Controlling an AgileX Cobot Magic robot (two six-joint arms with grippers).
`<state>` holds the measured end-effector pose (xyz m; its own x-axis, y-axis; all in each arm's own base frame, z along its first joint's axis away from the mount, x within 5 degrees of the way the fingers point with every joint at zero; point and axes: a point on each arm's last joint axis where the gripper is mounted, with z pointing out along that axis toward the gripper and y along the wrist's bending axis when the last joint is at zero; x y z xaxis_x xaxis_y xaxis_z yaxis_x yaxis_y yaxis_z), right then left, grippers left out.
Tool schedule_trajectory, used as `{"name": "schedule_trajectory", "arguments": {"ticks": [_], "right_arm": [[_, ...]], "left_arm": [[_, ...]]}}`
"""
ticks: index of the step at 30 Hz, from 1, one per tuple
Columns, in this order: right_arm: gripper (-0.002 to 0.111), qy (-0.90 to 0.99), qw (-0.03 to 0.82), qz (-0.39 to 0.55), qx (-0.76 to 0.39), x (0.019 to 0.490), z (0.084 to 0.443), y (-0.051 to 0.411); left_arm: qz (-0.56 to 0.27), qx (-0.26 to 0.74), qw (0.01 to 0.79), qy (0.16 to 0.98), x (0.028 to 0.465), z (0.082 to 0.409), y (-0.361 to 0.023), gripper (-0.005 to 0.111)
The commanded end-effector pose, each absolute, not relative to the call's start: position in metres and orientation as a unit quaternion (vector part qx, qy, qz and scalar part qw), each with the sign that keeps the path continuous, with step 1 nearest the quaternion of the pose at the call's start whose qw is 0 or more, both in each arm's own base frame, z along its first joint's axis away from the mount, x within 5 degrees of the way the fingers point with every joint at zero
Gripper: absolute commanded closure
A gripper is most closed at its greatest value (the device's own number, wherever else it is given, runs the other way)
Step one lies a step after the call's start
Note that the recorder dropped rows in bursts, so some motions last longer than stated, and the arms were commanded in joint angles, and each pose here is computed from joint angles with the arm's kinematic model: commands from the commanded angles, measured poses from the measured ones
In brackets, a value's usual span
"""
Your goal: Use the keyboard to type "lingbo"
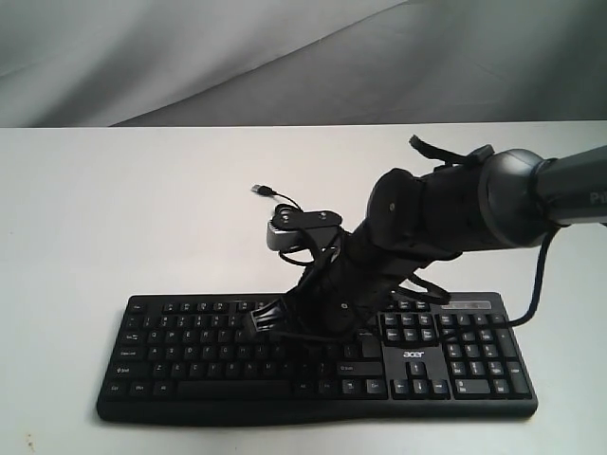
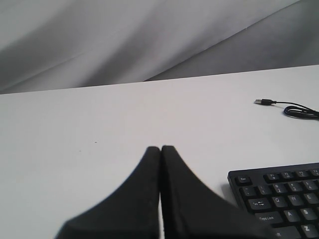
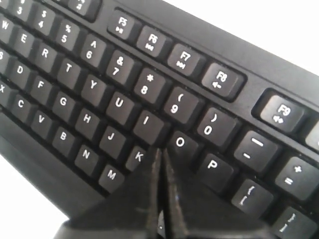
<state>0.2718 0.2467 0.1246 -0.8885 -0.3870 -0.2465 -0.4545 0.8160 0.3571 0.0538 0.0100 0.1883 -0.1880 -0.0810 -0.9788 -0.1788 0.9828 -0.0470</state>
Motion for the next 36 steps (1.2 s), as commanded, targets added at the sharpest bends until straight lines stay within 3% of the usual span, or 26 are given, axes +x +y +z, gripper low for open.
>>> {"name": "schedule_trajectory", "arguments": {"ticks": [1, 10, 36], "right_arm": [[0.108, 0.949, 0.074, 0.203, -0.228, 0.27, 0.122, 0.248], [0.108, 0.939, 0.13, 0.22, -0.23, 0.273, 0.15, 0.248], [0.108, 0.928, 0.132, 0.235, -0.257, 0.286, 0.14, 0.265]], "left_arm": [[0.035, -0.089, 0.633, 0.768, 0.054, 0.187, 0.01, 0.106], [0.035, -0.089, 0.633, 0.768, 0.054, 0.187, 0.01, 0.106], [0.035, -0.089, 0.633, 0.768, 0.054, 0.187, 0.01, 0.106]]}}
